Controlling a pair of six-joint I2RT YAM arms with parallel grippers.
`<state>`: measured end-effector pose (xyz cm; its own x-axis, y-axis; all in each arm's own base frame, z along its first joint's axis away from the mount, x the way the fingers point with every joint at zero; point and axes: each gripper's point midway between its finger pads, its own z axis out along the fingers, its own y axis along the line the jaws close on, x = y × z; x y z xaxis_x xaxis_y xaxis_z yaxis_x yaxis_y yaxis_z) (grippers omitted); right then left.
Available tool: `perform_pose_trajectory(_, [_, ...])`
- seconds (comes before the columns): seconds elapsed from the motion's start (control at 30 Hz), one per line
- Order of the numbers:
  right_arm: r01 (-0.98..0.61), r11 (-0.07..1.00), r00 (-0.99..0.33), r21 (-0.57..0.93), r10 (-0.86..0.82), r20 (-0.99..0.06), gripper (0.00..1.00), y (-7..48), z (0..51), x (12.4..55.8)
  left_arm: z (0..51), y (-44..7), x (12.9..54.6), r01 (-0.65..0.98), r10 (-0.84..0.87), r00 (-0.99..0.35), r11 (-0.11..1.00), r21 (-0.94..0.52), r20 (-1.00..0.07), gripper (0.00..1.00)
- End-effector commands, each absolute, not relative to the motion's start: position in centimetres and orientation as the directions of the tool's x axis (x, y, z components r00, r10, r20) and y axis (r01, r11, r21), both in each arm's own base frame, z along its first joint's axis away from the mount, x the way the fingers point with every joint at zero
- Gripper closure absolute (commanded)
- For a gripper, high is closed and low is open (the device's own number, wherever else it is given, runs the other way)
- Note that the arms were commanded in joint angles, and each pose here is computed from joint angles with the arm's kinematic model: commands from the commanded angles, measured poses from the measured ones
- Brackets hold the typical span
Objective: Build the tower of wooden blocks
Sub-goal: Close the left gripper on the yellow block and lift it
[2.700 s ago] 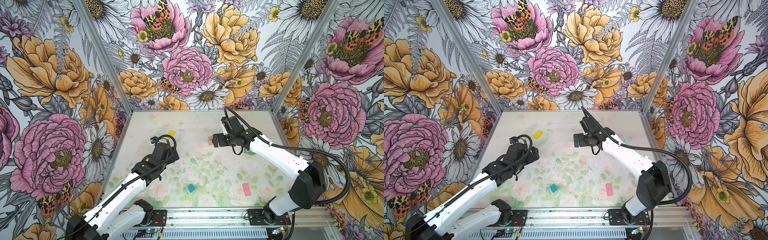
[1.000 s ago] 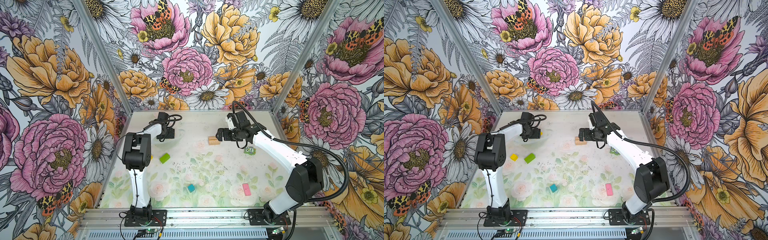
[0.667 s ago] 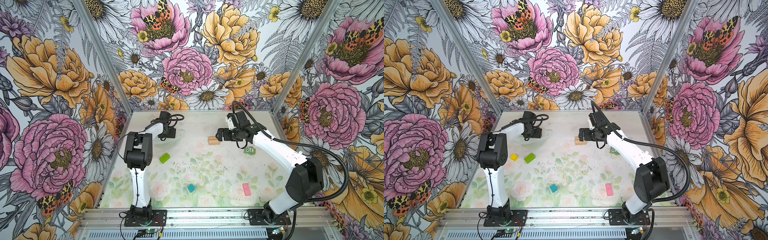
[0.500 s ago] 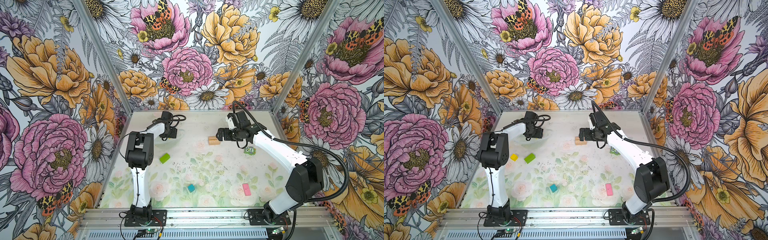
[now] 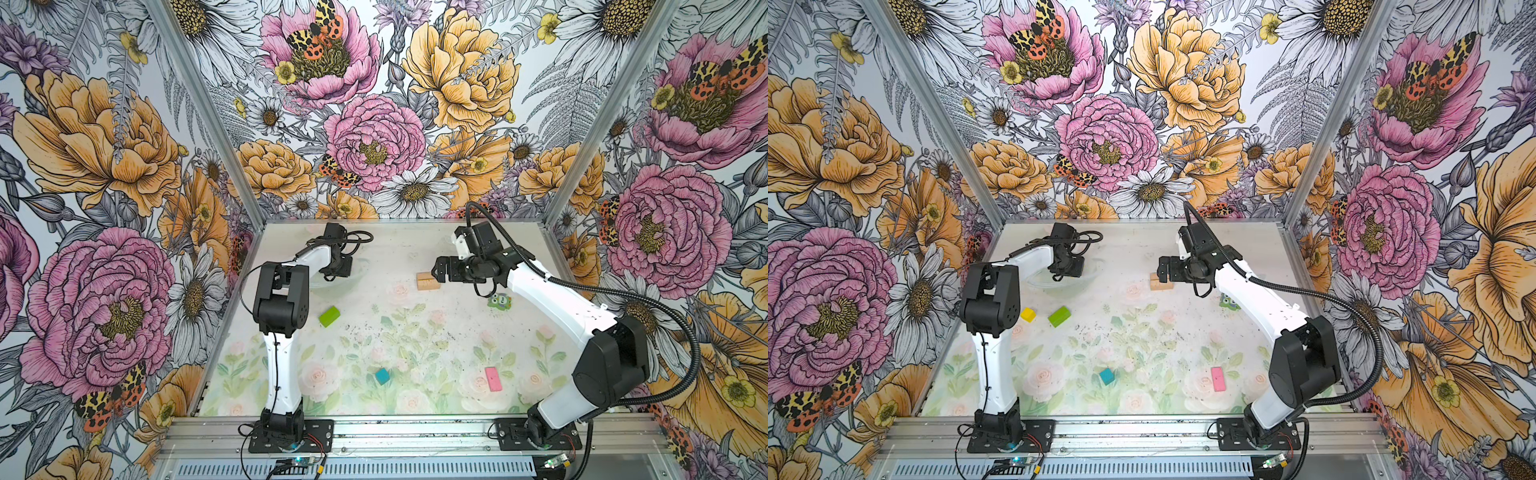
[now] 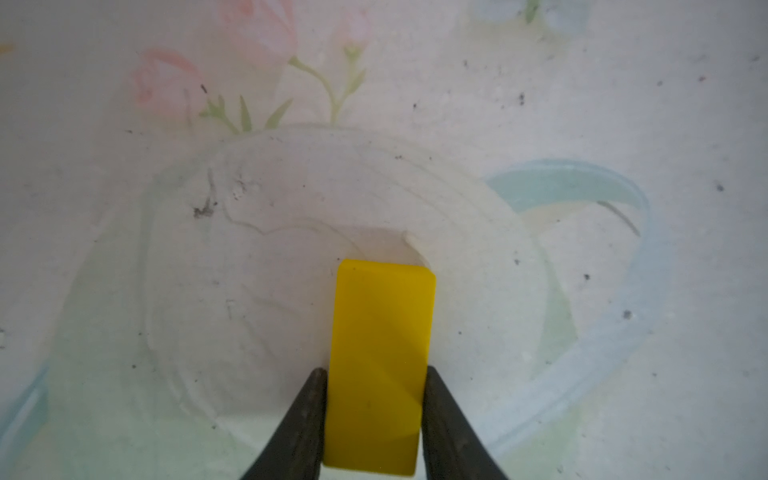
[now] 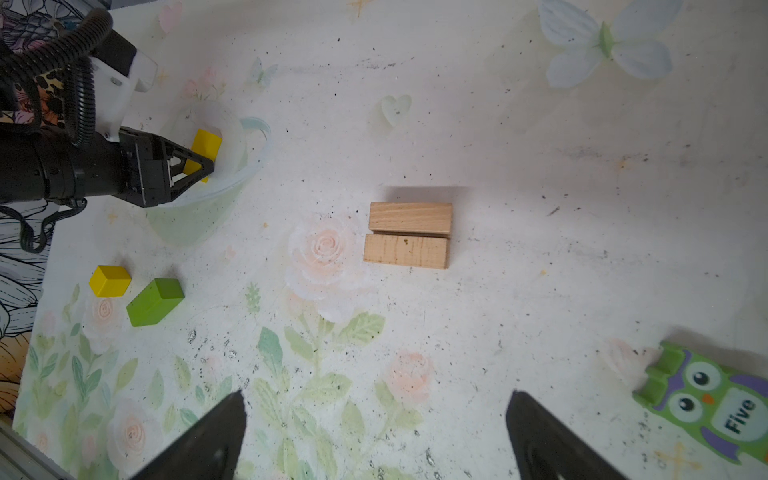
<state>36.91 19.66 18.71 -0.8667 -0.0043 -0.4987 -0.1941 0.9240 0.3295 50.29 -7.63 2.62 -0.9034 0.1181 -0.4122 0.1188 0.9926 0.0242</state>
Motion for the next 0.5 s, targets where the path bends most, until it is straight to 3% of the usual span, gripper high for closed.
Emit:
perform_pose_trajectory(0.0, [-0.187,0.914,-0.861,0.359,0.024,-0.508,0.0,19.5,19.9,36.6,2.4,-7.8,50.5,0.111,0.122,-0.907,0.993,0.051,-0.403,0.64])
perform_pose_trajectory(0.47, [-0.18,0.915,-0.856,0.36,0.034,-0.516,0.0,19.0,19.9,35.4,4.3,-9.9,48.2,-0.054,-0.054,-0.91,0.998,-0.011,-0.411,0.74])
